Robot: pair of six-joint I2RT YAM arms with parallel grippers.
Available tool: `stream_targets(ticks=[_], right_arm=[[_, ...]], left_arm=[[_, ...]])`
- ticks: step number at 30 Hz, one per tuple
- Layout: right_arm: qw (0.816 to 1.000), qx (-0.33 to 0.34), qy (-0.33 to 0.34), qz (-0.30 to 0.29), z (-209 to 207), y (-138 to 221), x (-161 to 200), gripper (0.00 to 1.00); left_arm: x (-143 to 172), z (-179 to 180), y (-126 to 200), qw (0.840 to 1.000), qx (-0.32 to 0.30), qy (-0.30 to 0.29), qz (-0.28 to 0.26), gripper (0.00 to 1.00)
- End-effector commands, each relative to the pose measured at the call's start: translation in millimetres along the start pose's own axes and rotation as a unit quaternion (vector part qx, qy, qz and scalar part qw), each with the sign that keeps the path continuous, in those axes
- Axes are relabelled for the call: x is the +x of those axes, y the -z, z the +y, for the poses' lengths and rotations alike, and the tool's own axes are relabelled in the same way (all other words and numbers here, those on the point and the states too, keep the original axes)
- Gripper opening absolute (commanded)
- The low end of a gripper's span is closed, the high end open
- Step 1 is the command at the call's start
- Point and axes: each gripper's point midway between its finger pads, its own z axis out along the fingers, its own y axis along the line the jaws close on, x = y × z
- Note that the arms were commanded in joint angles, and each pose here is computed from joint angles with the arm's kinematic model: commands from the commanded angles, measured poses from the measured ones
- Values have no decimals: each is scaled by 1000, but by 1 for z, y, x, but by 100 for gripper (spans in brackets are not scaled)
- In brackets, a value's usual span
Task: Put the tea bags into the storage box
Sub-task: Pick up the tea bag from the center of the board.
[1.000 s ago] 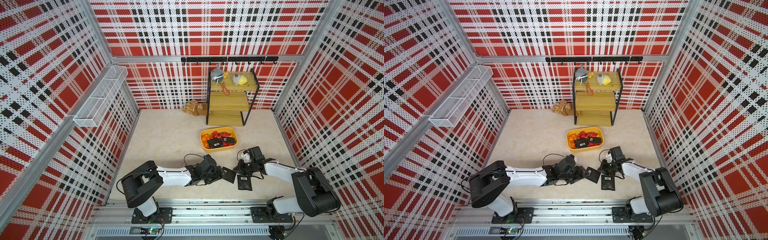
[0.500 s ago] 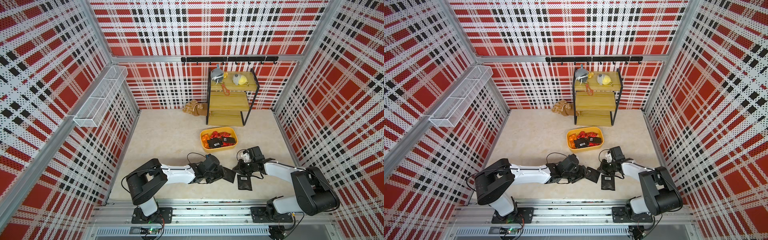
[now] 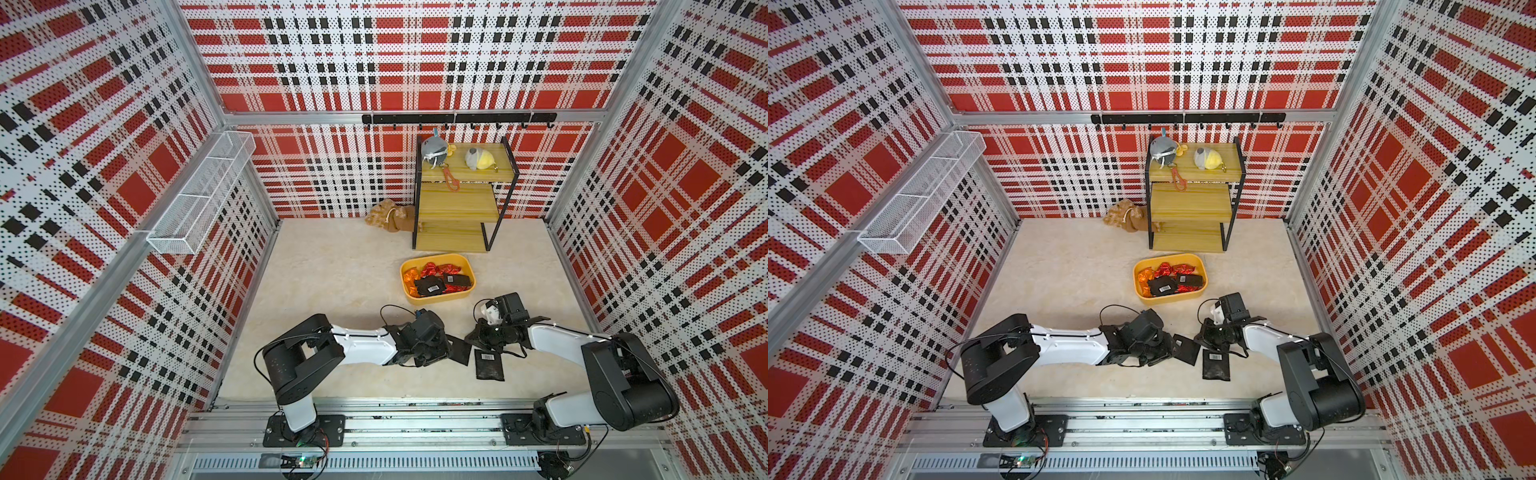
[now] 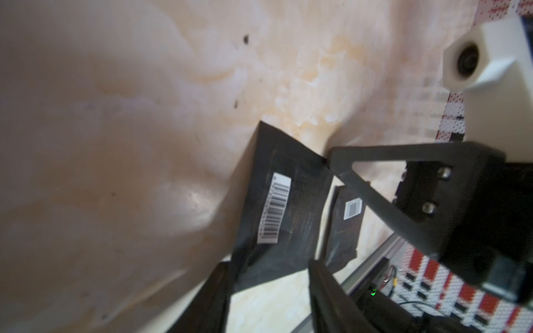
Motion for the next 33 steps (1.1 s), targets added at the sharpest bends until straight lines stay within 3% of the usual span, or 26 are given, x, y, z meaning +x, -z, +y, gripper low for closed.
stream_targets(ticks=[1, 7, 11, 14, 15, 17, 22, 27, 33], right_arm=[[998, 50, -13, 20, -26, -7, 13, 0], [998, 50, -14, 20, -26, -7, 13, 0], [999, 42, -14, 12, -18, -3, 8, 0], [999, 34, -9, -1, -6, 5, -1, 4], [999, 33, -7, -7, -3, 9, -4, 9], [999, 29, -4, -23, 6, 19, -12, 32], [997, 30, -1, -70, 22, 50, -31, 55], [993, 29, -18, -110, 22, 80, -41, 59], [993, 45, -46, -102, -3, 83, -20, 59]], left_arm=[[-2, -1, 0, 1000, 11, -2, -6, 40], [-2, -1, -2, 1000, 14, -1, -3, 24], [-3, -2, -2, 1000, 16, -1, -4, 0], [-5, -4, -1, 1000, 18, -3, -5, 0], [-5, -4, 0, 1000, 19, -4, -6, 0], [-5, -7, 2, 1000, 23, -7, -7, 0], [-16, -30, 19, 998, 49, -18, -21, 0], [-41, -63, 50, 995, 83, -34, -48, 0], [-94, -95, 99, 987, 123, -47, -96, 0]])
